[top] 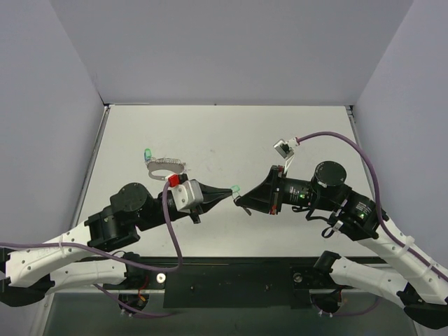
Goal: Remove the keys from the keyring
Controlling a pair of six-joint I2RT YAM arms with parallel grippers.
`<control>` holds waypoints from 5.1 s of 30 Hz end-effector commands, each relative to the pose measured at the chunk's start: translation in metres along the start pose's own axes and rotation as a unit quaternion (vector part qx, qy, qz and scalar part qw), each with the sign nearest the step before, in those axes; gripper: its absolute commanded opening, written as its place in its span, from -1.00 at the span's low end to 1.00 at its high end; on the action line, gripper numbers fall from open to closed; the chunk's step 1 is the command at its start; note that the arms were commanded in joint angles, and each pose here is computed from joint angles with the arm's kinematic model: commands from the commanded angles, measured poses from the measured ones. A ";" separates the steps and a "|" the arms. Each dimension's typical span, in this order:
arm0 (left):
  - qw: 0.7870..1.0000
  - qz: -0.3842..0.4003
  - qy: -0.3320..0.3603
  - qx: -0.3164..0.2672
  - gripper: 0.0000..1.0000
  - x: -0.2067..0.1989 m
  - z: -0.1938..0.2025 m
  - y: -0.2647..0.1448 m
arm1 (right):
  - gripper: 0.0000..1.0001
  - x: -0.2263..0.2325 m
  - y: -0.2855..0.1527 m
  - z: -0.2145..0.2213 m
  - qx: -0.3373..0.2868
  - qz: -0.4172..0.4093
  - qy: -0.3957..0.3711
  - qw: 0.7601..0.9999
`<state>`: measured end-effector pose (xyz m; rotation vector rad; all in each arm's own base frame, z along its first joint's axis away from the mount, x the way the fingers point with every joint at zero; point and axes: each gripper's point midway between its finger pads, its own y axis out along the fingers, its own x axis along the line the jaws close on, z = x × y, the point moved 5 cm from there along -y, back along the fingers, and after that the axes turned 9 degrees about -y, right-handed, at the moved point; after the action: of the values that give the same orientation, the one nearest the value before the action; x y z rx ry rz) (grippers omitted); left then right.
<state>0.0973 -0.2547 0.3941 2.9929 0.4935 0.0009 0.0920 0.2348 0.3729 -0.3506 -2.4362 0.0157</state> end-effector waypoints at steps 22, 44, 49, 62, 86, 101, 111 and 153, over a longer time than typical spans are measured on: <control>0.996 -0.054 -0.068 -0.007 0.06 -0.001 -0.034 -0.024 | -1.00 0.003 -0.017 0.011 0.050 0.004 -0.060 0.997; 0.932 0.036 -0.348 0.090 0.34 0.013 -0.007 -0.013 | -1.00 -0.042 -0.008 0.070 0.115 -0.005 -0.052 0.992; 0.916 -0.051 -0.376 0.128 0.36 0.046 0.029 -0.021 | -1.00 -0.064 0.016 0.066 0.104 -0.003 -0.016 0.994; 0.885 -0.035 -0.448 0.119 0.13 0.042 0.066 -0.040 | -1.00 -0.046 0.041 0.064 0.072 -0.181 0.003 0.981; 0.873 -0.044 -0.472 0.113 0.02 0.042 0.083 -0.052 | -1.00 -0.051 0.069 0.053 0.093 -0.202 0.015 0.975; 0.868 -0.015 -0.484 0.110 -0.10 0.030 0.074 -0.057 | -1.00 -0.049 0.071 0.046 0.089 -0.198 0.015 0.976; 0.864 -0.013 -0.493 0.105 -0.45 0.030 0.072 -0.057 | -1.00 -0.048 0.071 0.044 0.086 -0.198 0.012 0.976; 0.793 -0.178 -0.569 -0.123 -0.96 0.064 0.057 -0.076 | -1.00 -0.050 0.105 0.008 -0.036 -0.162 0.070 0.984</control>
<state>0.1340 -0.1734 0.3132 2.0414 0.7565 -1.5642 0.1520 0.3228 0.2900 -0.0543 -2.2411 -0.1043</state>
